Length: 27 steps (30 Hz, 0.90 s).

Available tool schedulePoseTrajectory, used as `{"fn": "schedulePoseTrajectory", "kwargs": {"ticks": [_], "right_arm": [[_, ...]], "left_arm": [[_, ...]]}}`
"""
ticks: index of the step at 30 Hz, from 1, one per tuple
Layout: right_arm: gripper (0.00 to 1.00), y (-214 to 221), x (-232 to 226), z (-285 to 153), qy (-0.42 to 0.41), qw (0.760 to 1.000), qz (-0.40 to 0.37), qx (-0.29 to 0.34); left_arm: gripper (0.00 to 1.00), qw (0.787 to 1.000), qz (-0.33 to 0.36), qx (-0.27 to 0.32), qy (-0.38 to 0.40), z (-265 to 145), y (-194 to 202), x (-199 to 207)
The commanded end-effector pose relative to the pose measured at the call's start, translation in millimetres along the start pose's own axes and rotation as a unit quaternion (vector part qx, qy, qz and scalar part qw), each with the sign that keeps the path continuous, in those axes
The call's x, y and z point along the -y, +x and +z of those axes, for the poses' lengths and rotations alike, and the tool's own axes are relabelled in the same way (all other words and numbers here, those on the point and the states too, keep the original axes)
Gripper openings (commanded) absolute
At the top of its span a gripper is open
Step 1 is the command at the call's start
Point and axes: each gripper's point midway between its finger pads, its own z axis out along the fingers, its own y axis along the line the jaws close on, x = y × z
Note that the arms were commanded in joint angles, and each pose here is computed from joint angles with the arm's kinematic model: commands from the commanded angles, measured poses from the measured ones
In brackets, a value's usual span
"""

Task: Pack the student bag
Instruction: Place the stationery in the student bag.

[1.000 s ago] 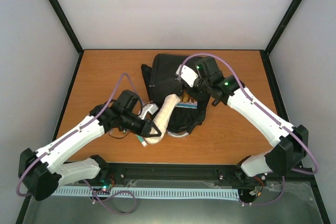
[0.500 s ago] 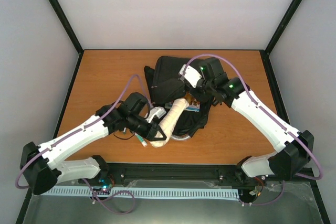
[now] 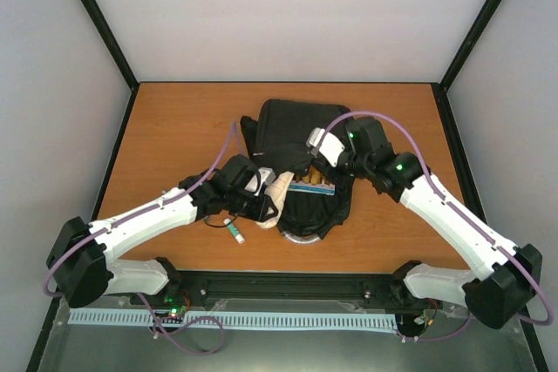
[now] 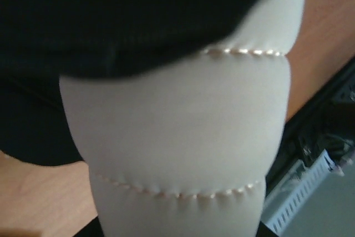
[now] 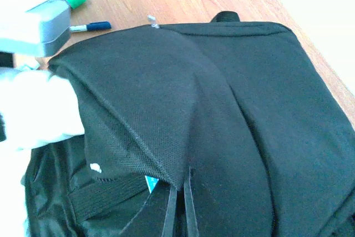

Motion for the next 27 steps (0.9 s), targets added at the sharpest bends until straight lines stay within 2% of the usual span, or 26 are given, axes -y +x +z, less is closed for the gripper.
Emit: {"fn": "schedulePoseTrajectory", "kwargs": {"ticks": [1, 5, 9, 13, 18, 23, 27], "right_arm": [[0.03, -13, -16, -10, -0.015, 0.996, -0.034, 0.078], [0.03, -7, -22, -10, -0.018, 0.995, -0.046, 0.089], [0.03, -5, -25, -11, -0.016, 0.993, -0.052, 0.103], [0.03, 2, -26, -10, -0.010, 0.993, -0.050, 0.108], [0.03, 10, -27, -6, -0.009, 0.993, -0.045, 0.112], [0.03, 12, -26, -9, -0.004, 0.992, -0.044, 0.116], [0.03, 15, -26, -10, 0.000, 0.992, -0.043, 0.117]], "left_arm": [[0.17, 0.990, 0.007, 0.137, -0.040, -6, -60, -3], [0.19, 0.990, 0.015, 0.119, -0.079, 14, -70, -15], [0.27, 0.987, 0.000, 0.112, -0.113, 37, -77, -31], [0.42, 0.979, -0.019, 0.126, -0.158, 43, -83, -50], [0.68, 0.979, -0.032, 0.142, -0.145, 30, -83, -42], [0.81, 0.982, -0.016, 0.156, -0.107, 5, -73, -20], [0.84, 0.982, -0.008, 0.157, -0.104, -9, -57, -13]]}}
